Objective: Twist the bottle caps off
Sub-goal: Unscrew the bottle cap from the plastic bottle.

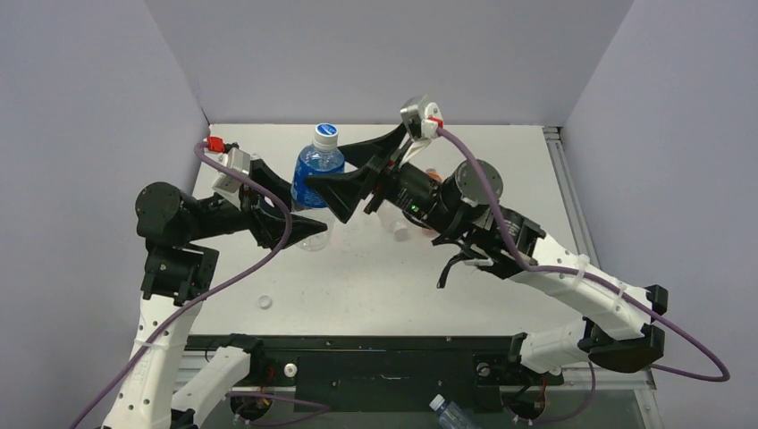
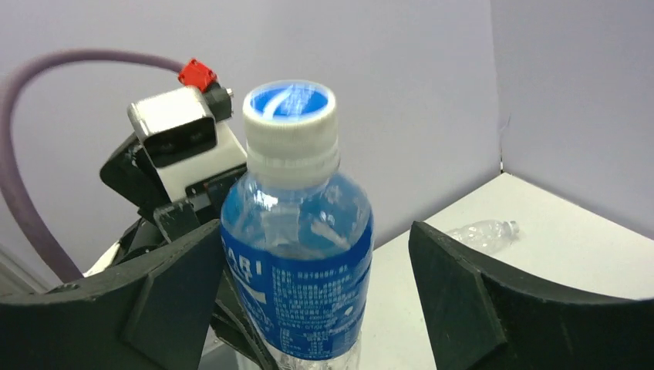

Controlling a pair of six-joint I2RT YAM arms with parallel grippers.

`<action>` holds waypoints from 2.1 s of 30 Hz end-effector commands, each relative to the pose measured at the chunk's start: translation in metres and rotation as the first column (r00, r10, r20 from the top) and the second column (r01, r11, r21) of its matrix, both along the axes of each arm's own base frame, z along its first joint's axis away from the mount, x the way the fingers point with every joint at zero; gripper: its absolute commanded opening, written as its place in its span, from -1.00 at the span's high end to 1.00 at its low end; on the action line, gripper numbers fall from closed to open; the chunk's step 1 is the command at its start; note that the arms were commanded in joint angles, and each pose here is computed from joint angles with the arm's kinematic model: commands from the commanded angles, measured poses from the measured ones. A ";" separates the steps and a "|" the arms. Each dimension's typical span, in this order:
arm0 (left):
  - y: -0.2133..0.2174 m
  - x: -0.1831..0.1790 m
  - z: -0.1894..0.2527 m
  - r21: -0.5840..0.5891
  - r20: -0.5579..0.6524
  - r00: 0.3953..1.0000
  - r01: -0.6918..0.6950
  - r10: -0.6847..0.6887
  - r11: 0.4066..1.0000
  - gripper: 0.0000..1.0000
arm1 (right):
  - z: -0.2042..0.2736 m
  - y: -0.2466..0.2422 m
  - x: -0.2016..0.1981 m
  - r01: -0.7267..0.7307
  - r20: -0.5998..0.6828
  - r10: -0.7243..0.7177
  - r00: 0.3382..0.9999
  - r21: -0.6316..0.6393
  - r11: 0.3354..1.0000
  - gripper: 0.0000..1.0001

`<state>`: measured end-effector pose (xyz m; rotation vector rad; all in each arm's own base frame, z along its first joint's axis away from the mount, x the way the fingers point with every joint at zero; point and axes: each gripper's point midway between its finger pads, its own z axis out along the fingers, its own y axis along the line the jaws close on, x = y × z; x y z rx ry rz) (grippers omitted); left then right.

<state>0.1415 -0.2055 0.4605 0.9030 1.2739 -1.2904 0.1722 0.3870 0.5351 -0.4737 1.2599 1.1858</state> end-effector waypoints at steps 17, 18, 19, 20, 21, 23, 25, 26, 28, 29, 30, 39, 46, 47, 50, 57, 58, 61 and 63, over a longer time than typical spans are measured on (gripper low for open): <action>0.005 -0.003 -0.024 0.080 0.146 0.989 -0.042 0.030 0.996 0.69 | 0.056 -0.015 -0.015 -0.138 -0.025 0.136 0.990 -0.091 0.986 -0.53; 0.005 -0.002 -0.025 0.080 0.145 0.989 -0.044 0.032 0.996 0.70 | 0.055 -0.013 -0.014 -0.139 -0.026 0.137 0.990 -0.096 0.986 -0.48; 0.005 -0.002 -0.025 0.080 0.142 0.989 -0.048 0.036 0.996 0.70 | 0.052 -0.011 -0.014 -0.142 -0.032 0.139 0.990 -0.105 0.984 -0.45; 0.005 -0.002 -0.025 0.079 0.142 0.989 -0.050 0.038 0.996 0.70 | 0.051 -0.009 -0.013 -0.142 -0.033 0.139 0.990 -0.110 0.984 -0.37; 0.006 -0.001 -0.024 0.077 0.142 0.989 -0.056 0.045 0.995 0.70 | 0.048 -0.008 -0.014 -0.148 -0.036 0.145 0.989 -0.118 0.982 -0.34; 0.006 0.001 -0.025 0.077 0.136 0.990 -0.060 0.050 0.995 0.70 | 0.044 -0.004 -0.015 -0.156 -0.039 0.152 0.988 -0.132 0.979 -0.27; 0.006 0.001 -0.025 0.077 0.135 0.990 -0.060 0.050 0.995 0.70 | 0.041 -0.003 -0.014 -0.150 -0.040 0.146 0.988 -0.137 0.979 -0.12; 0.006 0.001 -0.025 0.077 0.134 0.990 -0.060 0.049 0.995 0.70 | 0.042 -0.003 -0.014 -0.147 -0.039 0.143 0.989 -0.134 0.980 0.03; 0.006 0.000 -0.026 0.077 0.130 0.990 -0.058 0.047 0.995 0.68 | 0.044 -0.006 -0.012 -0.130 -0.033 0.127 0.991 -0.127 0.983 0.32; 0.006 0.000 -0.028 0.079 0.126 0.991 -0.057 0.047 0.995 0.63 | 0.042 -0.005 -0.012 -0.125 -0.031 0.122 0.992 -0.131 0.983 0.54; 0.006 -0.001 -0.028 0.079 0.122 0.991 -0.056 0.046 0.995 0.25 | 0.044 -0.007 -0.013 -0.111 -0.025 0.109 0.994 -0.126 0.986 0.64; 0.004 0.001 0.015 -0.072 0.050 0.996 -0.068 0.071 0.995 -0.93 | 0.022 0.005 -0.025 -0.040 0.057 0.053 0.997 -0.214 0.976 1.00; -0.002 -0.010 0.024 -0.073 0.031 0.999 0.020 -0.018 0.997 -0.83 | 0.023 0.006 -0.027 -0.019 0.072 0.031 0.997 -0.169 0.985 1.00; -0.003 -0.011 0.022 -0.068 0.029 0.999 0.028 -0.026 0.997 -0.74 | 0.024 0.007 -0.027 -0.018 0.074 0.030 0.997 -0.163 0.986 1.00; -0.005 -0.017 0.016 -0.054 0.019 0.998 0.056 -0.055 0.997 -0.56 | 0.022 0.010 -0.026 -0.021 0.074 0.034 0.997 -0.164 0.986 1.00; -0.006 -0.012 0.007 -0.023 0.056 0.998 0.041 -0.040 0.999 0.21 | 0.023 0.004 -0.016 0.033 0.043 -0.026 0.999 -0.158 0.987 0.34; -0.006 -0.009 0.005 -0.012 0.086 0.996 0.028 -0.027 1.000 0.27 | 0.026 -0.001 -0.015 0.045 0.036 -0.040 0.999 -0.151 0.988 -0.08; -0.004 0.002 -0.003 0.007 0.084 0.996 -0.039 0.038 0.999 0.42 | 0.031 -0.017 -0.007 0.080 0.000 -0.081 0.997 -0.145 0.986 -0.47; -0.001 0.012 -0.006 0.013 0.092 0.991 -0.094 0.093 0.995 0.59 | 0.032 -0.026 -0.004 0.093 -0.017 -0.097 0.995 -0.149 0.984 -0.52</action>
